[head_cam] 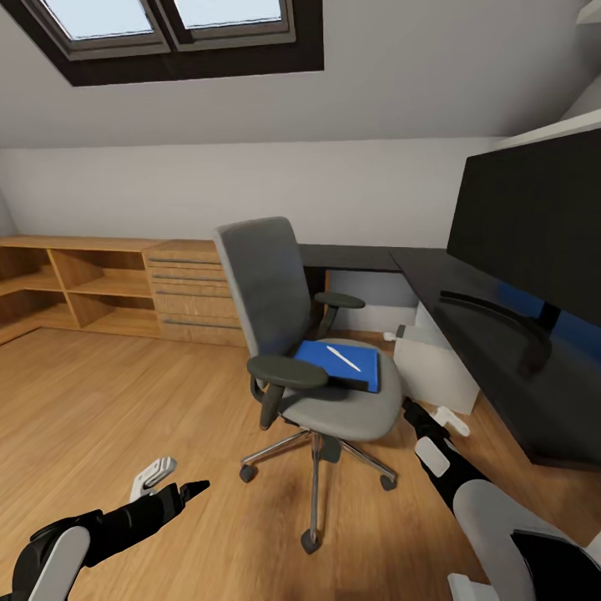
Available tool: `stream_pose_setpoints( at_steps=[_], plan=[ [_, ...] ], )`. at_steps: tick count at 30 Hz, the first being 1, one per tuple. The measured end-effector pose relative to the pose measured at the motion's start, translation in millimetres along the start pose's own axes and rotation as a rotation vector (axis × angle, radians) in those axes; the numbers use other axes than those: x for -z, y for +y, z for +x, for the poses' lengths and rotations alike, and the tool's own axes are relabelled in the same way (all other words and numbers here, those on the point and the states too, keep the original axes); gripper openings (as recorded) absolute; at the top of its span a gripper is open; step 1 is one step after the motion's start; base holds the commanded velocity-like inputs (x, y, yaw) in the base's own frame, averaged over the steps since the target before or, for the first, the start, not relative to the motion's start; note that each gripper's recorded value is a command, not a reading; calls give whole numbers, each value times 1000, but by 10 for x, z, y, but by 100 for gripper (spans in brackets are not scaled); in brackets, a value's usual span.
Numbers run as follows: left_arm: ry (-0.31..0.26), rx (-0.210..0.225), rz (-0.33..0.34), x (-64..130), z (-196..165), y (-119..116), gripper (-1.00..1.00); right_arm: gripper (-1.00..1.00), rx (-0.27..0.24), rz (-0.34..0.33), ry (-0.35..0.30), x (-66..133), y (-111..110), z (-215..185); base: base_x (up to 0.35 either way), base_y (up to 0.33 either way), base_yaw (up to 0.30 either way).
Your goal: In the bedroom, organize the workspace by keeping the computer under the desk, ensuring the monitor is on the desk, placing the keyboard on the desk next to the monitor, placing the mouse on the desk next to the keyboard, moving the folder from the swivel chair onto the desk next to the mouse, stacking the notebook on top of the folder with the pen on top of the notebook, and positioning the swivel chair next to the desk.
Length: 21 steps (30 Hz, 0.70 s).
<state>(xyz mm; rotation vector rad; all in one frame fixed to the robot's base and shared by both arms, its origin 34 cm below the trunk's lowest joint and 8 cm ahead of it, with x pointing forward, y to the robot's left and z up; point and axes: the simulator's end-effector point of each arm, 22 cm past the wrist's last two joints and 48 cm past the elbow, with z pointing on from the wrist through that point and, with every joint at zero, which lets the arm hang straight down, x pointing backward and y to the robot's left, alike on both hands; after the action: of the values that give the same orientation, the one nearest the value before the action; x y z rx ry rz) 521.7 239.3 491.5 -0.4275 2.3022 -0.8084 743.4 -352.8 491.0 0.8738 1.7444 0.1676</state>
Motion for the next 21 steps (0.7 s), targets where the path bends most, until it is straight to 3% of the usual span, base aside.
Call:
stream_pose_setpoints(
  at_steps=[18,21],
  plan=[
    [-5,2,-8,11,-18,33,100,100,-4,29,30,15,-125,133,238,1,0],
    [-5,2,-8,11,-18,36,100,100,-27,36,36,17,-142,154,219,0,0]
  ],
)
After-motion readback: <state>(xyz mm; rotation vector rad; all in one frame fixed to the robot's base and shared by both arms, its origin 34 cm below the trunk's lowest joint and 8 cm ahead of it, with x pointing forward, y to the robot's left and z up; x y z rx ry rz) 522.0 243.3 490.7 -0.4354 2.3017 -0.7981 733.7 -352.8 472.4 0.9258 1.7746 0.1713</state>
